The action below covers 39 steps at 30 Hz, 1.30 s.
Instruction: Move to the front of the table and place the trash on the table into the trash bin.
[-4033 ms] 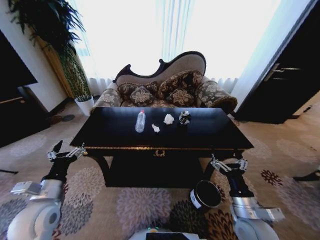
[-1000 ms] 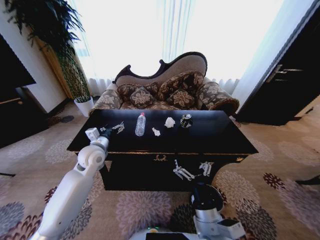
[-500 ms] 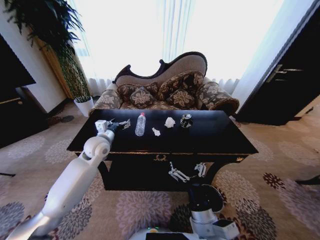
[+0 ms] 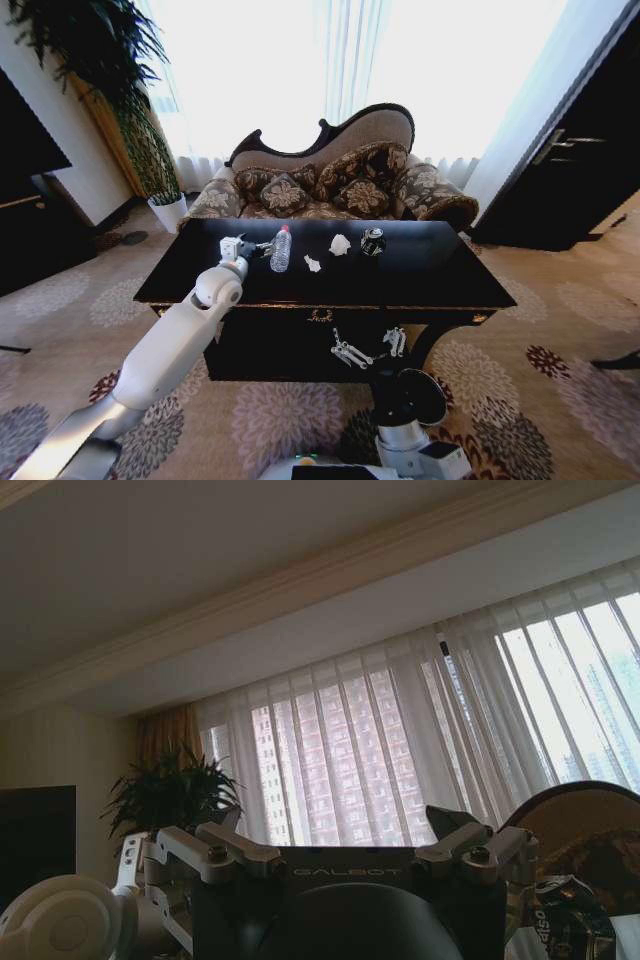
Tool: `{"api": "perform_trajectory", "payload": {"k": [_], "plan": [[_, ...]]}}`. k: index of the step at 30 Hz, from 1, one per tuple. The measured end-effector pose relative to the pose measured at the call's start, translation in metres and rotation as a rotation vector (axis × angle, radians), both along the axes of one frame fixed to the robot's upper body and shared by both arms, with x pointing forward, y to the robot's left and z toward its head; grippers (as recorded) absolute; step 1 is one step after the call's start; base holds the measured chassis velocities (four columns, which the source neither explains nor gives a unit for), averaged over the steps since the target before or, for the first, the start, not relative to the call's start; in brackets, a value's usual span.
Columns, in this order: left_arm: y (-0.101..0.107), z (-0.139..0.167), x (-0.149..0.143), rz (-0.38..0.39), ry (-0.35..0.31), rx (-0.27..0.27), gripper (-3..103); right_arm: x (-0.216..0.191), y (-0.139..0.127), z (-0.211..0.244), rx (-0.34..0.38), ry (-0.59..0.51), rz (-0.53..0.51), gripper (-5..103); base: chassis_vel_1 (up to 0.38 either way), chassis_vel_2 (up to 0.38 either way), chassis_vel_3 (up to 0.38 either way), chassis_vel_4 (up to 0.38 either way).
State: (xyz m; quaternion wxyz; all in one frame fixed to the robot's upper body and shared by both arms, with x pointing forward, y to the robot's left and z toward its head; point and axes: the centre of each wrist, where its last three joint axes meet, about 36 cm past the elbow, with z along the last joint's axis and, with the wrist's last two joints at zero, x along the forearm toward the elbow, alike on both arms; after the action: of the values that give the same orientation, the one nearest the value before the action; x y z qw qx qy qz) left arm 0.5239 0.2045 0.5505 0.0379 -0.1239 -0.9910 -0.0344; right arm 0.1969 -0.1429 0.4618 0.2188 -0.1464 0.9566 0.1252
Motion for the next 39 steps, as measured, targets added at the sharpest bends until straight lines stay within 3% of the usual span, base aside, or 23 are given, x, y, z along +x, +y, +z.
{"api": "perform_trajectory", "payload": {"k": [15, 26, 32, 35, 38, 39], "plan": [[-0.03, -0.043, -0.009, -0.047, 0.039, -0.017, 100, -0.001, -0.003, 0.001, -0.016, -0.01, 0.005, 100, 0.0, 0.0, 0.0, 0.0], [-0.028, -0.058, -0.005, -0.031, 0.07, 0.002, 100, 0.001, -0.003, -0.003, -0.02, -0.009, 0.008, 100, 0.0, 0.0, 0.0, 0.0], [-0.028, -0.066, 0.0, -0.036, 0.127, -0.05, 103, 0.001, -0.004, -0.003, -0.021, -0.01, 0.008, 100, 0.0, 0.0, 0.0, 0.0], [-0.028, -0.069, 0.0, -0.038, 0.133, -0.054, 95, 0.001, -0.005, -0.002, -0.022, -0.014, 0.005, 100, 0.0, 0.0, 0.0, 0.0], [-0.028, -0.068, -0.004, -0.045, 0.124, -0.06, 80, 0.0, -0.005, -0.002, -0.023, -0.018, 0.003, 100, 0.0, 0.0, 0.0, 0.0], [-0.028, -0.066, -0.005, -0.047, 0.118, -0.06, 80, 0.0, -0.005, -0.002, -0.023, -0.019, 0.003, 100, 0.0, 0.0, 0.0, 0.0]]}}
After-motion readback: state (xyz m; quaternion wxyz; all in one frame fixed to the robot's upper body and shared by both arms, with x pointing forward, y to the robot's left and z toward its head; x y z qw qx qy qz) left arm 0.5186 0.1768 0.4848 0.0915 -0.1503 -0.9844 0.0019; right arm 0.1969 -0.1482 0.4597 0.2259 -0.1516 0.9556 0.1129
